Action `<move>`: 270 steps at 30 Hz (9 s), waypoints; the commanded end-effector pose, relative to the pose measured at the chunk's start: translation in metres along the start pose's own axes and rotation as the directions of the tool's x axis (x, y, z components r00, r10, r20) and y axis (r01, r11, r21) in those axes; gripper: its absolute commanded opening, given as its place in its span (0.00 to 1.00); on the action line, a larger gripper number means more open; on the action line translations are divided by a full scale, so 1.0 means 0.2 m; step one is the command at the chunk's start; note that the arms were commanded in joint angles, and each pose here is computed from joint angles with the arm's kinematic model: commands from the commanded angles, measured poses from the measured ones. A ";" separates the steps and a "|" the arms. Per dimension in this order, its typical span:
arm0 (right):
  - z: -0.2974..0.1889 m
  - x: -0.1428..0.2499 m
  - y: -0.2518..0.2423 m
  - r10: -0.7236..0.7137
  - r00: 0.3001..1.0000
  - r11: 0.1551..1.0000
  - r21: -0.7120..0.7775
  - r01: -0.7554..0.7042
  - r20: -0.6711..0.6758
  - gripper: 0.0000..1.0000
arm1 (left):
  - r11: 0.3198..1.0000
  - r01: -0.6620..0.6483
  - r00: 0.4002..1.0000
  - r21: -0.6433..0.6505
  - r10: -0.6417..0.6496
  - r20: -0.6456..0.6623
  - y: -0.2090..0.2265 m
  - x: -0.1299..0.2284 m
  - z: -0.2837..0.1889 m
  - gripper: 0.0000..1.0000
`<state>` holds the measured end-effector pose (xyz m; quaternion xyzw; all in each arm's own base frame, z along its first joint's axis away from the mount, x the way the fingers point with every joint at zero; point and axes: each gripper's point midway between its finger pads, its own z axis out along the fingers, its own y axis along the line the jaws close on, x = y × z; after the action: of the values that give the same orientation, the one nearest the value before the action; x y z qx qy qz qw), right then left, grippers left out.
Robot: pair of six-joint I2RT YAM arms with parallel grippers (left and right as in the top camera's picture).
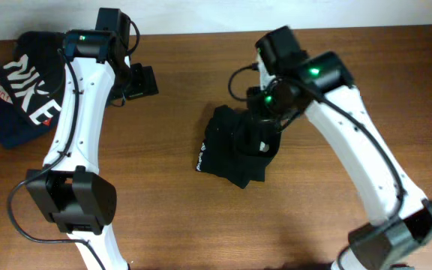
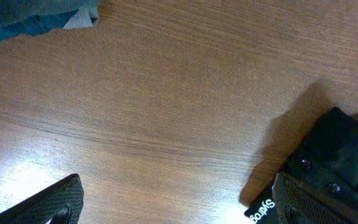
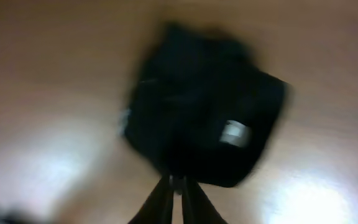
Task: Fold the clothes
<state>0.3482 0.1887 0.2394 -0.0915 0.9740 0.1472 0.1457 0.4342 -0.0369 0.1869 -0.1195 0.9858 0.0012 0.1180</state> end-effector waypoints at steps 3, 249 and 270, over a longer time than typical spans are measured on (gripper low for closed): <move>0.15 0.09 0.21 -0.182 0.978 0.952 -0.266 0.150 -0.100 0.05 | 0.997 0.055 0.999 -0.058 -0.054 0.008 0.04 0.00 0.02 0.97; 0.20 0.23 -0.74 0.276 0.927 0.824 -0.433 -0.364 -0.254 0.99 | 0.586 -0.161 0.902 0.794 0.414 -0.122 -0.94 0.86 0.85 0.96; 0.20 0.26 -0.74 0.280 0.919 0.825 -0.421 -0.377 -0.276 0.99 | 0.574 -0.377 0.905 0.726 0.393 0.159 -1.16 0.69 0.88 0.00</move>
<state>0.3427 0.0599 0.1487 0.0366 0.9168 0.3975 -0.0133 0.3932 -0.2987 0.0133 0.1669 0.8855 -0.4128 0.1325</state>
